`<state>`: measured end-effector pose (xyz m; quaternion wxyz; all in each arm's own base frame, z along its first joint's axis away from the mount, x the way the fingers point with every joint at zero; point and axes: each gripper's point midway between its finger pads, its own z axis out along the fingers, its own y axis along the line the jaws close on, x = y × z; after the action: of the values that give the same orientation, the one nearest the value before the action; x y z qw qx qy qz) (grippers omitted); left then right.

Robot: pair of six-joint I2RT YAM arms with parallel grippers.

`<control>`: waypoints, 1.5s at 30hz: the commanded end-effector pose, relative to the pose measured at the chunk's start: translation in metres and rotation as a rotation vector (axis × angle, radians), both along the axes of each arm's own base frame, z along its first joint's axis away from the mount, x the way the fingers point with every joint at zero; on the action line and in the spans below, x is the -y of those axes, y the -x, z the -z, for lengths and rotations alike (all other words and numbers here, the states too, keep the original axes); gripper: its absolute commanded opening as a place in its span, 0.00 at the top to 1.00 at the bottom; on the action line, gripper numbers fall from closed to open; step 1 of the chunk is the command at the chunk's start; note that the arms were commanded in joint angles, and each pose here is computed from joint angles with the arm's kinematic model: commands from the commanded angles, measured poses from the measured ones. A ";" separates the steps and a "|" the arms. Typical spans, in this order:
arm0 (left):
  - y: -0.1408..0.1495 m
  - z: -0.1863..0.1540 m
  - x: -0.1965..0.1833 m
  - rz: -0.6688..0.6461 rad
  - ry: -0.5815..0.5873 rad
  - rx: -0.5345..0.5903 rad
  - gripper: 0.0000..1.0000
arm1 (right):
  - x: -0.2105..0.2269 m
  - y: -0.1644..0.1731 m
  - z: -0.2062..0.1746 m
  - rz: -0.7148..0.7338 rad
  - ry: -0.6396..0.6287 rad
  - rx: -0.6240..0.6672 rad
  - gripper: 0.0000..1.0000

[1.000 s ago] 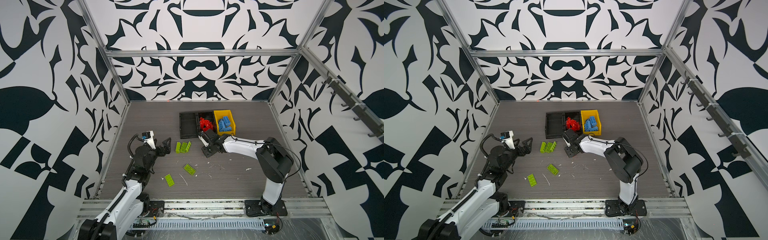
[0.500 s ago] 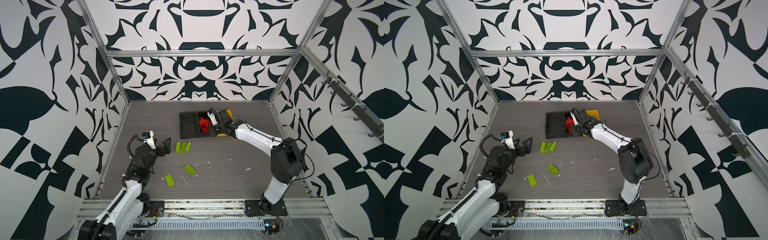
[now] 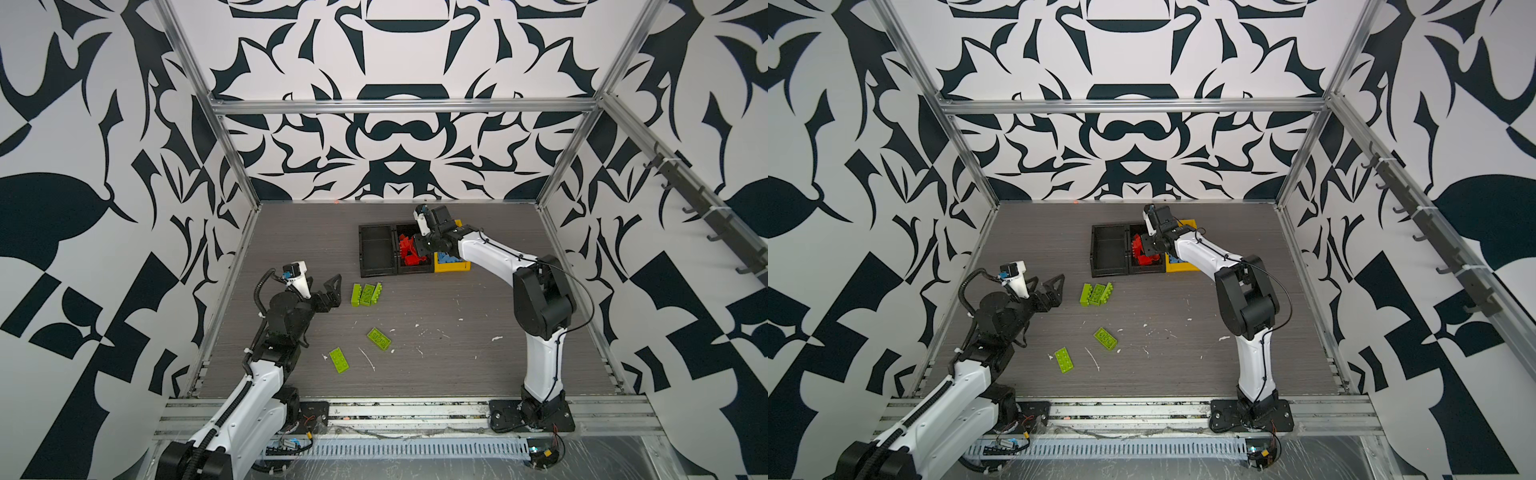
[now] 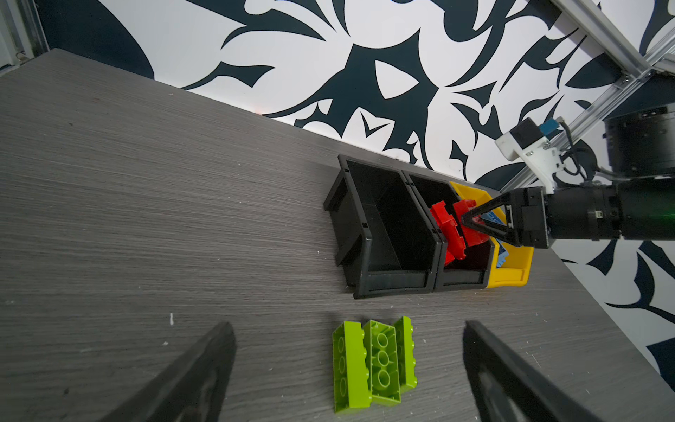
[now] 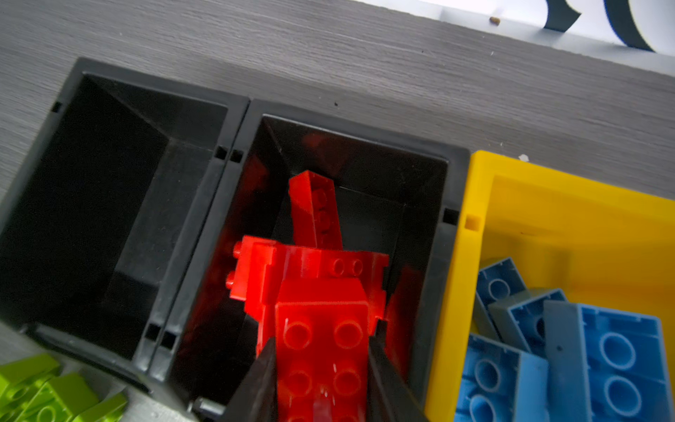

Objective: Sort the legos into containers by color
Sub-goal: Place the lego in the container, then pick up the lego from the bottom-left of the table.

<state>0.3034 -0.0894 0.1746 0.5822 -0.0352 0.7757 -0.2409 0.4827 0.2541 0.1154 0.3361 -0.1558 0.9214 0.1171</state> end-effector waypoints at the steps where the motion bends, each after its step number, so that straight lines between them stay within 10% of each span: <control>1: 0.000 0.000 -0.002 -0.012 -0.004 0.012 0.01 | -0.002 -0.015 -0.031 0.005 -0.031 0.073 0.58; 14: 0.003 -0.006 -0.004 -0.018 -0.001 0.026 0.01 | -0.006 -0.004 -0.057 -0.011 -0.070 0.100 0.47; 25: -0.003 0.013 -0.033 -0.182 0.022 -0.074 0.01 | -0.103 0.136 -0.048 -0.281 -0.004 0.108 0.42; 31: -0.006 0.038 -0.068 -0.252 0.226 -0.186 0.01 | -0.168 0.215 -0.021 -0.385 -0.070 0.015 0.42; 45: -0.003 0.045 -0.084 -0.312 0.256 -0.193 0.00 | -0.224 0.299 0.032 -0.430 -0.020 -0.157 0.41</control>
<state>0.3096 -0.0085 0.1302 0.5214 -0.2423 0.7821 -0.2406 0.1830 0.4666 0.0540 0.2140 -0.3592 0.8883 0.1900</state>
